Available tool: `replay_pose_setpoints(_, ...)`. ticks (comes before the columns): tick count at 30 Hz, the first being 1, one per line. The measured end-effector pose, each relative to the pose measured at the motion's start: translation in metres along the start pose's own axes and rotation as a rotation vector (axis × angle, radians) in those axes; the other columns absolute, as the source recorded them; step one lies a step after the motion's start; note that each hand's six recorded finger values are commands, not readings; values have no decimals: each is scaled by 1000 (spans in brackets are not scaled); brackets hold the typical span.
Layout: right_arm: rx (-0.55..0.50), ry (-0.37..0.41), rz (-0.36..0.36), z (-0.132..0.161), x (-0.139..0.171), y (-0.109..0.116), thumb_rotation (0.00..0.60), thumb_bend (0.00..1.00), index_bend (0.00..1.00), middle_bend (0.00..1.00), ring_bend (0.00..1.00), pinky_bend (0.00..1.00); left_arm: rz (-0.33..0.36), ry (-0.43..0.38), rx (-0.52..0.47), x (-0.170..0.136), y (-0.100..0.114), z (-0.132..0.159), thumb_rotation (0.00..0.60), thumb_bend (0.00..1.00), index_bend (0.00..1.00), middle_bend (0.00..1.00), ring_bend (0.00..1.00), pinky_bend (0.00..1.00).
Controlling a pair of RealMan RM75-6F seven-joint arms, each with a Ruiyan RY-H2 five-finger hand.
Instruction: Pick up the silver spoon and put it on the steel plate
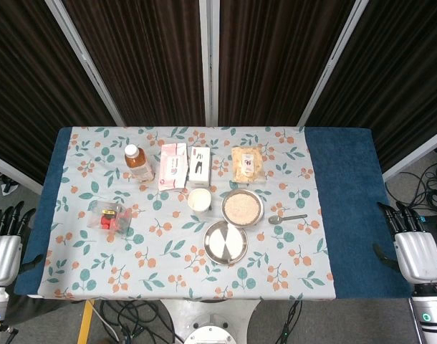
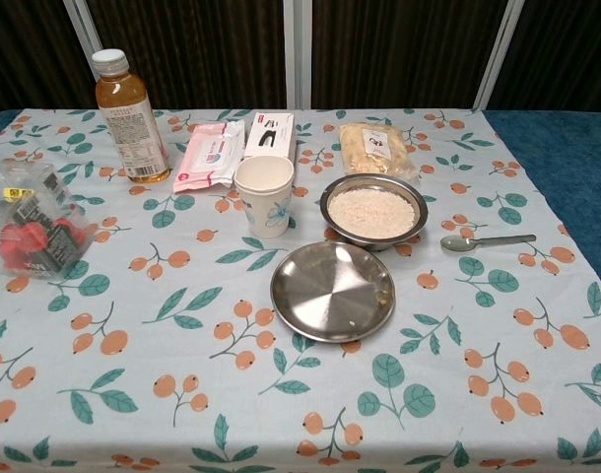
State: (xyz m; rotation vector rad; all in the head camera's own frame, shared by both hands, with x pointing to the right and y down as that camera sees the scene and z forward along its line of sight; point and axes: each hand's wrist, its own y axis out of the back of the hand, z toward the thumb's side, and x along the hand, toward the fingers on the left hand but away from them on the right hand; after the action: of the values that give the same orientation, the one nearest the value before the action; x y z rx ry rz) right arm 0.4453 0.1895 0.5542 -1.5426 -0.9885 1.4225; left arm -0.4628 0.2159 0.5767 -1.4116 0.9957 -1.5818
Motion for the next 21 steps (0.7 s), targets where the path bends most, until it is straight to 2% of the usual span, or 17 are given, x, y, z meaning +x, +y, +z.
replay_pose_setpoints(9,1,15,23,3,-3,-4,600,203,37,181,39,106,3,-3,-2,0,0,0,600,82,170,109,51,30)
replay_pose_setpoints(11,2,31,39,7,-9,-6,600,183,76,216,42,114,7,-3,-4,0,1,0,600,82,170,108,51,30)
replay_pose_setpoints(16,11,90,97,21,-33,-17,600,149,250,306,85,119,13,-5,-8,-3,2,-1,600,82,170,108,51,30)
replay_pose_setpoints(21,32,162,189,44,-70,-41,600,148,341,338,104,120,18,5,-13,-7,3,-4,600,82,170,109,51,30)
